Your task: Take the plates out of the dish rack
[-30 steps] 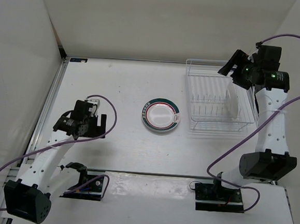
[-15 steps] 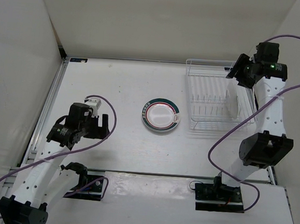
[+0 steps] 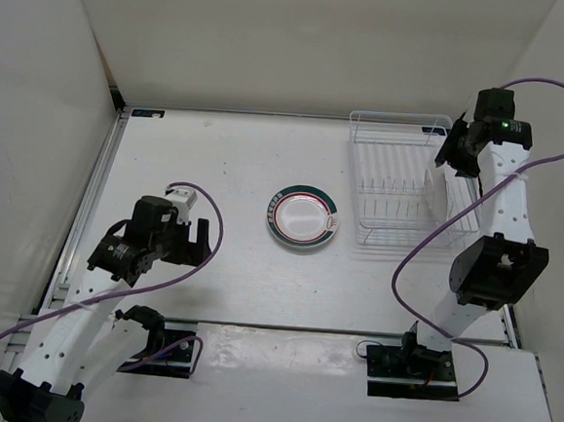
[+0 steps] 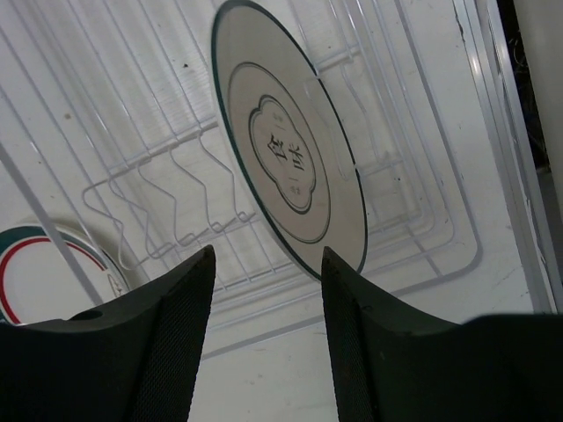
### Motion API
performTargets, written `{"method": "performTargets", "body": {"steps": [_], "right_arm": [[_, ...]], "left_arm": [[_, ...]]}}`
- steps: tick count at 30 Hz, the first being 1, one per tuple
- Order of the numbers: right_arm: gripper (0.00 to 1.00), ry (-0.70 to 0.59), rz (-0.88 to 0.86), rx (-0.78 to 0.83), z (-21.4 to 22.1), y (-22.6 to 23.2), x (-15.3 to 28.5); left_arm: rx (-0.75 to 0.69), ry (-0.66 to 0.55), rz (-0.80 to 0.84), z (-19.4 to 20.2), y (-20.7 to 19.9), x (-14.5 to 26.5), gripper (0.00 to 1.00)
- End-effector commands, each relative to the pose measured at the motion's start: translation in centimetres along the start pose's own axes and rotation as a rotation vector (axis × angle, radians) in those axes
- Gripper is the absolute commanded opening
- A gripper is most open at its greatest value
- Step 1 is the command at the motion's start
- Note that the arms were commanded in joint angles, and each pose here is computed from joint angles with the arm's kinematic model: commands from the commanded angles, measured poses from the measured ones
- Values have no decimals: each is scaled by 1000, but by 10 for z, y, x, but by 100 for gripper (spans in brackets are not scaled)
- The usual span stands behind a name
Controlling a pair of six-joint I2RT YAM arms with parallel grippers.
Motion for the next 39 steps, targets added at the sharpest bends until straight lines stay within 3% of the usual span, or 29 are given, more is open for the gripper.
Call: {"method": "performTargets", "body": {"steps": [1, 5, 11, 16, 21, 25, 39], "right_arm": [[55, -26, 24, 11, -2, -9, 1], [52, 24, 35, -1, 0, -11, -17], [33, 53, -25, -6, -3, -4, -30], [32, 76, -36, -5, -2, -2, -41], [20, 93, -33, -5, 0, -3, -49], [12, 71, -36, -3, -5, -2, -46], [0, -48, -56, 4, -29, 4, -10]], "left_arm": [[-3, -11, 22, -1, -3, 0, 100], [-7, -8, 24, -1, -3, 0, 100], [-26, 17, 32, -1, -6, -2, 100], [-24, 30, 31, 0, -6, -3, 100], [-24, 28, 31, -1, -6, -3, 100], [-25, 34, 32, 0, -6, -4, 100], [-26, 48, 31, 0, -5, -6, 100]]}}
Point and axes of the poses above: each gripper's point midway between its finger pads, its own x axis back along the fingers, its own y axis along the line the jaws close on, z = x × y, the point moved 8 cm from there along x, back along the fingers, and after that the axes turned 14 degrees about -x, right-handed, at the moved point
